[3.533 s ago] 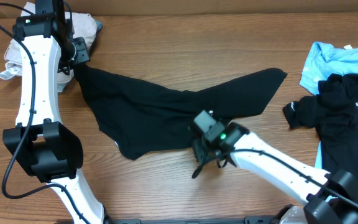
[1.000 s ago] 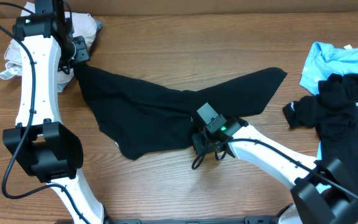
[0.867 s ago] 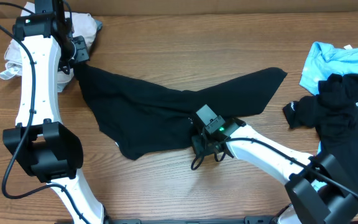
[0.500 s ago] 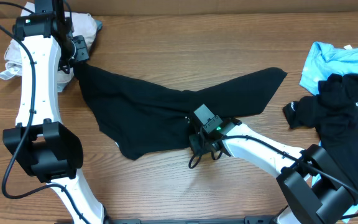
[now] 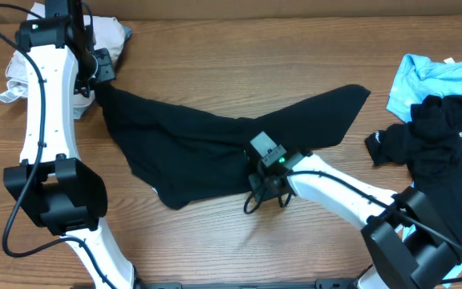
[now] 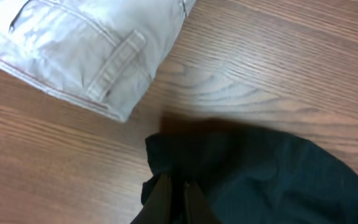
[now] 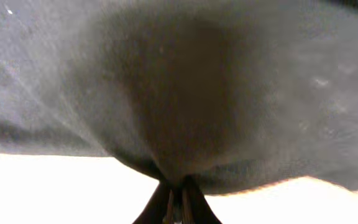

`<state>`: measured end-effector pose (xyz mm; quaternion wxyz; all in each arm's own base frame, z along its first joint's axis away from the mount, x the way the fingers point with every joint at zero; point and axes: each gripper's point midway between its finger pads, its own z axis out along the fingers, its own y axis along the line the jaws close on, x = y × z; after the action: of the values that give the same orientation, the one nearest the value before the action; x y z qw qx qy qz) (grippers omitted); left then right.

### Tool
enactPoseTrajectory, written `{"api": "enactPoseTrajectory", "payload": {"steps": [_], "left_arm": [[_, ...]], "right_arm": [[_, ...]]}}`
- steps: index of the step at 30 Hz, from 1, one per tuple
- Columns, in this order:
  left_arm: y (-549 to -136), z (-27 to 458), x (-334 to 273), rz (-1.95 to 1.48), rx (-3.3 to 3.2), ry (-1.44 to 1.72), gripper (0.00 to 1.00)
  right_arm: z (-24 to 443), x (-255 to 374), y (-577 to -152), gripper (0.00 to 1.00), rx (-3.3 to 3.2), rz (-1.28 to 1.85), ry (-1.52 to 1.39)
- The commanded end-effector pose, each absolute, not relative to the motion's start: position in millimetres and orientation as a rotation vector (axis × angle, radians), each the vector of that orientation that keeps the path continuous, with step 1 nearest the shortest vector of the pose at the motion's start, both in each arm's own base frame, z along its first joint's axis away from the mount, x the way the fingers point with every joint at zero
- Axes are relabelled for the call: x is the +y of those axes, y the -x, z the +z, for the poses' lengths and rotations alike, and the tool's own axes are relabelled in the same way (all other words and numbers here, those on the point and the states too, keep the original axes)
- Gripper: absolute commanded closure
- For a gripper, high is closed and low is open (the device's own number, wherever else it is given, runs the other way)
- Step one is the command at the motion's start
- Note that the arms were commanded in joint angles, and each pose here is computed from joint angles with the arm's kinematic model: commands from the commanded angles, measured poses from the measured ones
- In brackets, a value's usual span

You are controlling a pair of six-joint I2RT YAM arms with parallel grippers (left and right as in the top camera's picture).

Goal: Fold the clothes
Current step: 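Lift the black t-shirt high with both grippers and swing it forward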

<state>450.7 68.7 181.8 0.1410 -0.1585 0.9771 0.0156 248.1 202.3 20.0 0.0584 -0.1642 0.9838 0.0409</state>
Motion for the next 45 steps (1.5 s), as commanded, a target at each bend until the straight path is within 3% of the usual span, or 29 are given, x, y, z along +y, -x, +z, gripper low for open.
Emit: {"api": "enactPoseTrajectory", "payload": {"steps": [1,8,16,25,32,38,45], "left_arm": [[-457.8,216.0,66.5,0.039,2.75,0.408,0.96],[-453.1,288.5,65.0,0.036,2.616,0.384,0.96],[-441.5,350.9,63.3,0.029,2.465,0.366,0.96],[-421.0,407.2,59.4,0.014,2.306,0.348,0.96],[-381.5,476.9,54.4,0.008,2.094,0.323,0.96],[-320.0,553.3,48.0,-0.013,1.835,0.327,0.96],[-213.9,620.2,51.1,0.053,1.556,0.364,0.96]], "right_arm": [[92.1,204.0,-289.9,0.96,2.837,0.2,0.367],[254.3,144.9,-340.1,0.96,2.609,0.234,0.116],[397.8,58.1,-345.7,0.96,2.327,0.2,-0.124],[454.0,9.2,-323.5,0.96,2.177,0.159,-0.269],[492.4,-3.2,-283.3,0.96,2.047,0.155,-0.295],[540.0,-4.1,-223.0,0.96,1.861,0.17,-0.274],[567.3,-9.6,-133.2,0.96,1.703,0.154,-0.279]]}}
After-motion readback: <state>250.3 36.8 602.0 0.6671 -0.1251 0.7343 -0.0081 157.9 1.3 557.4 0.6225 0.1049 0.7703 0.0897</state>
